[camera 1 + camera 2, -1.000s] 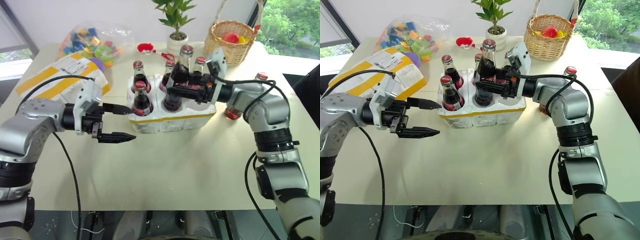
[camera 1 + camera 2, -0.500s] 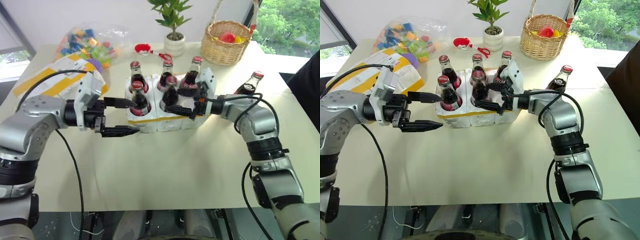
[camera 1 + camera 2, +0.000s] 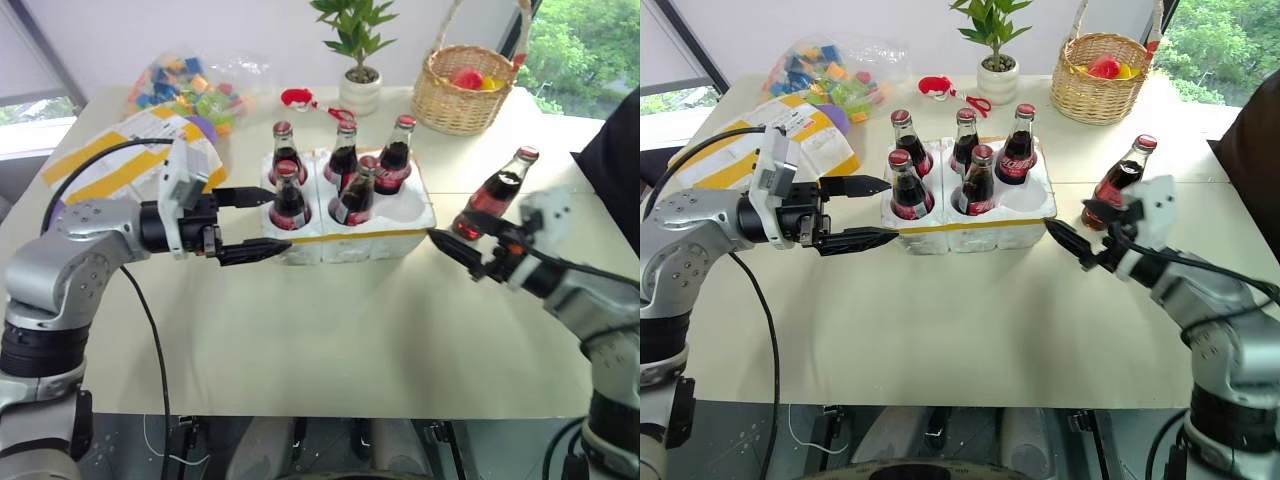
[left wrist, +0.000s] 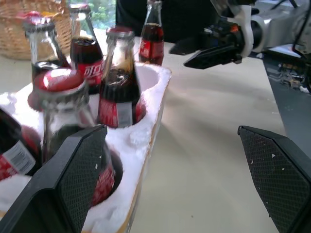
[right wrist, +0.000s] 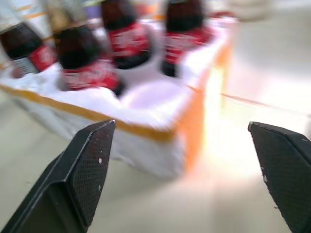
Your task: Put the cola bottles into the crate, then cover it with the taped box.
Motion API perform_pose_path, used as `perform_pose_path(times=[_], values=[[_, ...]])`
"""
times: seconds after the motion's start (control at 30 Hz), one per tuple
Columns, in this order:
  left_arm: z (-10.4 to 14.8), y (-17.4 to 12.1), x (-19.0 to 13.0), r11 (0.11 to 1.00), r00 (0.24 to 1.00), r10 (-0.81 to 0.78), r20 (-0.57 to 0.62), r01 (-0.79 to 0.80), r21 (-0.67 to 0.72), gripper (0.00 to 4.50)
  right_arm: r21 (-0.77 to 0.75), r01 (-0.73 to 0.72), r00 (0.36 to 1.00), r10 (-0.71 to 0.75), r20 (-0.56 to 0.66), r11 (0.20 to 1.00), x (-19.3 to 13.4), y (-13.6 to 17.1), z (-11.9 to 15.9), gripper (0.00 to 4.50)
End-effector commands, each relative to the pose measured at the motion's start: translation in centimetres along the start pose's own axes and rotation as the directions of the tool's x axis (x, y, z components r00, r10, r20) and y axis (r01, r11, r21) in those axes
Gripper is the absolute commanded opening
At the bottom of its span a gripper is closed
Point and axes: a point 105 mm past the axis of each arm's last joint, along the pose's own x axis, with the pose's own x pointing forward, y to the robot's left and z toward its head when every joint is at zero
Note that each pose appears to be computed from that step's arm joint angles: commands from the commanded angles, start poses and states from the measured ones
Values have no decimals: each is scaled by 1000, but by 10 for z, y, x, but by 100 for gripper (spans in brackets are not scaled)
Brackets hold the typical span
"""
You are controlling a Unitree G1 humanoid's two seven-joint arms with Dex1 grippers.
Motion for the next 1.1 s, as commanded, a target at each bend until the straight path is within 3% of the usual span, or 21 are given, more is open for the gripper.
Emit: perform_pose_path(times=[0.03,0.2,1.03,1.1], values=[[11,1,3,999,999,-30,19,29,45,450,5,187,981,-187,56,982,-22,-25,8,448],[12,4,8,997,998,-53,16,52,62,450,62,306,944,-311,105,950,-20,-47,13,448],[17,-3,4,997,999,0,37,-3,81,450,39,245,965,-248,86,969,67,-89,3,448],[18,-2,3,996,999,1,35,-4,84,450,57,243,962,-248,111,968,70,-92,6,395]])
